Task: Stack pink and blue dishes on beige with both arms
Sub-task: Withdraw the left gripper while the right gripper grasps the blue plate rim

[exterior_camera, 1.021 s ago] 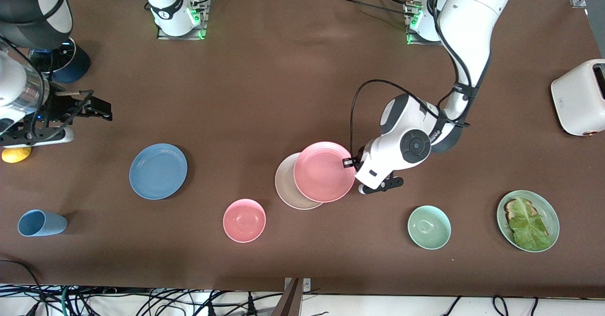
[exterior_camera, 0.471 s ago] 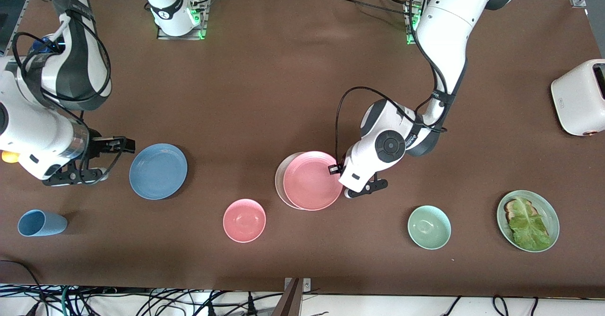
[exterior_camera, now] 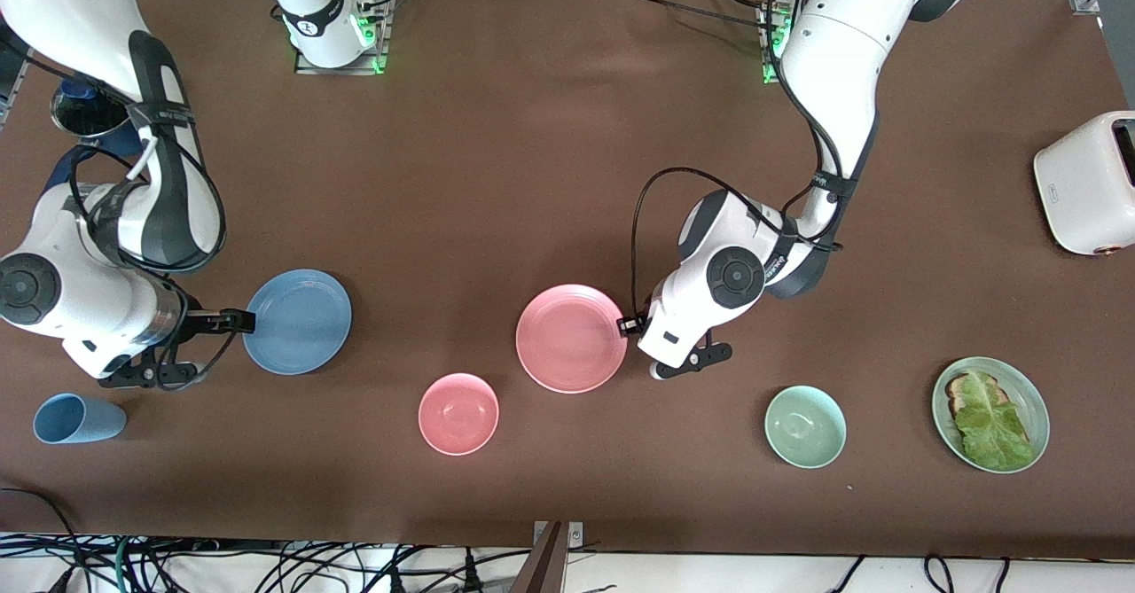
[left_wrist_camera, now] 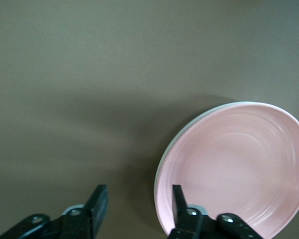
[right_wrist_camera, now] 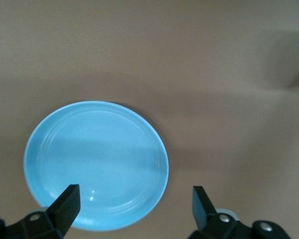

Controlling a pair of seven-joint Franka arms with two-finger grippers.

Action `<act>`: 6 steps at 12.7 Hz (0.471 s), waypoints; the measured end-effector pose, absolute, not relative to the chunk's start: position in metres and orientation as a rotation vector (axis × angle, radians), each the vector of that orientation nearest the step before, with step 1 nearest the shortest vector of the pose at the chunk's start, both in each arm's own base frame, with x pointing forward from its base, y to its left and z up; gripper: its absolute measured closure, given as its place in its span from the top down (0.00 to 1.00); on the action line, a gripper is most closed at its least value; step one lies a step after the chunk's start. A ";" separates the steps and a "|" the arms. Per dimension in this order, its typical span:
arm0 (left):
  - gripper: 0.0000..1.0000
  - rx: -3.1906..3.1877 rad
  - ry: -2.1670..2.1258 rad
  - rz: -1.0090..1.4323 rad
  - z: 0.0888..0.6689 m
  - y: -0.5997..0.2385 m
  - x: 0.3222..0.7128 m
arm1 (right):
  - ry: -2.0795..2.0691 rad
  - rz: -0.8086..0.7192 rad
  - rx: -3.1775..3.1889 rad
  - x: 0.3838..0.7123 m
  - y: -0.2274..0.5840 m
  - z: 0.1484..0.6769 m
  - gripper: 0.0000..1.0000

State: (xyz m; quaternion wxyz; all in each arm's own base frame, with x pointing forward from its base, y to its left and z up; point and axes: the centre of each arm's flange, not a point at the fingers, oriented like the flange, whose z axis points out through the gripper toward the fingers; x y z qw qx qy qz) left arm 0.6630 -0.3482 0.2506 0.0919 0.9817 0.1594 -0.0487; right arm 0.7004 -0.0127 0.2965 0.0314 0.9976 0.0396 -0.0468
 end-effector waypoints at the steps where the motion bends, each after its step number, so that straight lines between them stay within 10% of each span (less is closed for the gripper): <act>1: 0.78 2.927 0.480 -0.151 0.255 -0.340 0.666 | 0.123 -0.163 3.071 0.700 -0.013 0.280 1.00; 3: 1.00 2.950 0.512 -0.205 0.269 -0.317 0.670 | 0.119 -0.189 3.069 0.696 -0.023 0.245 1.00; 6: 1.00 2.989 0.502 -0.299 0.300 -0.258 0.681 | 0.175 -0.147 3.070 0.681 -0.040 0.202 1.00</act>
